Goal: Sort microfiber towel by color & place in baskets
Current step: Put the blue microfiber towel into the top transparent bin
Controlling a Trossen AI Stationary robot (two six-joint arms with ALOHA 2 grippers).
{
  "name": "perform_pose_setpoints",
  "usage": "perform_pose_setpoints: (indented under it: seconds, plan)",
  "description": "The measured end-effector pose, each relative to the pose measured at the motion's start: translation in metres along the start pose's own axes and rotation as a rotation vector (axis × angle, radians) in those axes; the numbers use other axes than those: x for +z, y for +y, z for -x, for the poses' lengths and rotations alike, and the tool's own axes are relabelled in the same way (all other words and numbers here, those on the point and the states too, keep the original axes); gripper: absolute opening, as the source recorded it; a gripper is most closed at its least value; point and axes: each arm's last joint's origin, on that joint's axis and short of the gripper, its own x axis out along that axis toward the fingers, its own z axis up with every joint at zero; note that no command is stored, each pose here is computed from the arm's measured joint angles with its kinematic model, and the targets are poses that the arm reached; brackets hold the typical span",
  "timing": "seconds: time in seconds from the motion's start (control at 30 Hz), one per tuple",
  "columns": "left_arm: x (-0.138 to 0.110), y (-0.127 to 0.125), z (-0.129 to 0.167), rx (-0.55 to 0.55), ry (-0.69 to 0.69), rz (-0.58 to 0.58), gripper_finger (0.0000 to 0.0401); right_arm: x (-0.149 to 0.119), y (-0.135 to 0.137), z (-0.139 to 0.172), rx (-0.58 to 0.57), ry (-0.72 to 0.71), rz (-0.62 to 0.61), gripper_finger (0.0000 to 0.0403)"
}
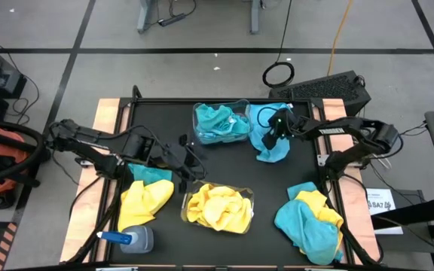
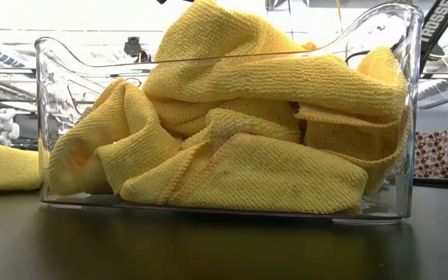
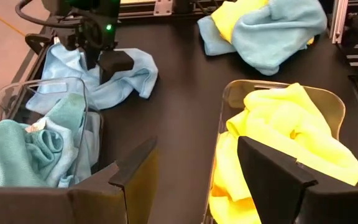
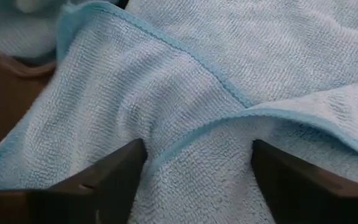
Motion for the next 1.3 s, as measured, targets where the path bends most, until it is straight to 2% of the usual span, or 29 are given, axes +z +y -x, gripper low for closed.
perform_pose_setpoints:
  seconds: [0.13,0.33,0.37,0.6,1.0,1.3]
  plan:
    - [-0.001,-0.006,0.001,-0.001,-0.002,-0.013,0.0224,0.0,0.001,-0.002,0.039,0.001,0.001,0.0205]
    - [-0.001,-0.011,0.003,-0.007,-0.005,-0.024,0.0224,-0.002,0.004,0.003,0.124,0.013,0.003,0.0038]
    - [-0.001,-0.011,0.003,-0.002,-0.006,-0.025,0.0224,-0.001,0.004,0.005,0.135,0.009,0.006,0.002]
    - [-0.002,-0.016,0.004,-0.01,-0.008,-0.037,0.0224,0.002,0.004,0.027,0.138,-0.047,0.015,0.0006]
    - [-0.002,-0.024,0.006,-0.006,-0.021,-0.052,0.0224,0.032,0.006,0.102,0.137,-0.46,0.016,0.0001]
    - [-0.005,-0.031,0.0,-0.019,-0.002,-0.071,0.0224,0.064,0.018,0.153,0.119,-0.797,0.086,0.0001]
